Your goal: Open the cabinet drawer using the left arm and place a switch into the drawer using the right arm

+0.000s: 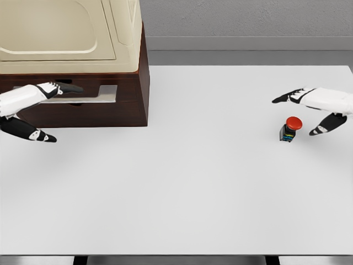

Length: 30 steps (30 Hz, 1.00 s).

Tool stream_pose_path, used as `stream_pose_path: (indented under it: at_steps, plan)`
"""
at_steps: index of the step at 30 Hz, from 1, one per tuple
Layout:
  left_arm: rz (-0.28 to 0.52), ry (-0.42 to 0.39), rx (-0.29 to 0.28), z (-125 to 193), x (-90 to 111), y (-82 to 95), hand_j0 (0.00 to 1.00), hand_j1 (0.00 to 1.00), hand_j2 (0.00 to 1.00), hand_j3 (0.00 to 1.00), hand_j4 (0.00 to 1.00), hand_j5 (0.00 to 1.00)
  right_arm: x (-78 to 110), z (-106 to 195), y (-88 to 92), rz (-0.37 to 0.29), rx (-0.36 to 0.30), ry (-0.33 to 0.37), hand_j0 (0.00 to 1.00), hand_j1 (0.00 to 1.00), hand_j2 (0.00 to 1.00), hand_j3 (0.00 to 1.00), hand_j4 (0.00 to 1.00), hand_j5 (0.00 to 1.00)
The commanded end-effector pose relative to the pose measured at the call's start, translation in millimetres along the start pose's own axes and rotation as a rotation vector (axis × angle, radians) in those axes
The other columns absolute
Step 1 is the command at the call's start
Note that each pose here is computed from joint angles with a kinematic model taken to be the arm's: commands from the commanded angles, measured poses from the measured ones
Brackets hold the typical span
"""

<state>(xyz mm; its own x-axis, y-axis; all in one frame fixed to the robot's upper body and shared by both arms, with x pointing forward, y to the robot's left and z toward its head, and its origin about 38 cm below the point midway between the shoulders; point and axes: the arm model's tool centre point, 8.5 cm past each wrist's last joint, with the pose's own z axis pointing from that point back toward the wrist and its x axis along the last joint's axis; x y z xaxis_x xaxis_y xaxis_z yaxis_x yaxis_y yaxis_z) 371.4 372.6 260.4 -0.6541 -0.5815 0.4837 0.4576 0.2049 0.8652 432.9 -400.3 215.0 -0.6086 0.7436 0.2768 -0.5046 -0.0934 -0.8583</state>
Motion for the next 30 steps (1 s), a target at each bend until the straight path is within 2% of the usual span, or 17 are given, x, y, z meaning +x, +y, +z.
stream_pose_path:
  at_steps: [1, 3, 9, 17, 23, 25, 26, 27, 30]
  plan:
    - [0.013, 0.002, 0.007, -3.8, -4.8, -1.1, 1.0, 1.0, 1.0, 1.0, 1.0, 1.0, -2.8, -7.0, 6.8, -0.019, 0.026, 0.002, 1.0, 1.0, 1.0, 1.0, 1.0, 1.0]
    - [0.024, 0.011, 0.007, -6.7, -11.8, -3.6, 1.0, 1.0, 1.0, 1.0, 1.0, 1.0, 0.0, -15.9, 13.2, -0.004, 0.057, -0.007, 1.0, 1.0, 1.0, 1.0, 1.0, 1.0]
    - [0.03, 0.022, 0.015, -5.3, -15.5, -1.9, 1.0, 1.0, 1.0, 1.0, 1.0, 1.0, -4.4, -13.9, 16.3, -0.006, 0.074, 0.009, 1.0, 1.0, 1.0, 1.0, 1.0, 1.0]
    - [0.037, 0.035, 0.025, -5.0, -21.4, -1.4, 1.0, 1.0, 1.0, 1.0, 1.0, 1.0, -10.1, -12.0, 14.5, -0.013, 0.069, 0.027, 1.0, 1.0, 1.0, 1.0, 1.0, 1.0]
    - [0.047, 0.035, 0.03, -8.6, -25.0, -4.1, 1.0, 1.0, 1.0, 1.0, 1.0, 1.0, -2.5, -23.0, 14.9, -0.01, 0.068, -0.003, 0.99, 0.99, 0.99, 0.99, 0.99, 0.99]
    - [0.047, 0.035, 0.03, -8.6, -25.0, -4.1, 1.0, 1.0, 1.0, 1.0, 1.0, 1.0, -2.2, -24.0, 16.7, -0.011, 0.086, -0.005, 0.92, 0.92, 0.92, 0.92, 0.92, 0.92]
    - [0.047, 0.035, 0.03, -8.6, -25.0, -4.1, 0.94, 0.94, 0.94, 0.94, 0.94, 0.94, -2.6, -23.8, 17.0, -0.011, 0.088, -0.003, 0.89, 0.89, 0.89, 0.89, 0.89, 0.89]
    - [0.048, 0.035, 0.031, -8.6, -25.0, -4.0, 0.92, 0.92, 0.92, 0.92, 0.92, 0.92, -4.1, -23.1, 17.7, -0.01, 0.091, 0.002, 0.86, 0.86, 0.86, 0.86, 0.86, 0.86]
    - [0.053, 0.036, 0.032, -8.0, -25.3, -4.6, 0.93, 0.93, 0.93, 0.93, 0.93, 0.93, -9.0, -19.5, 18.4, -0.017, 0.091, 0.019, 0.82, 0.82, 0.82, 0.82, 0.82, 0.82]
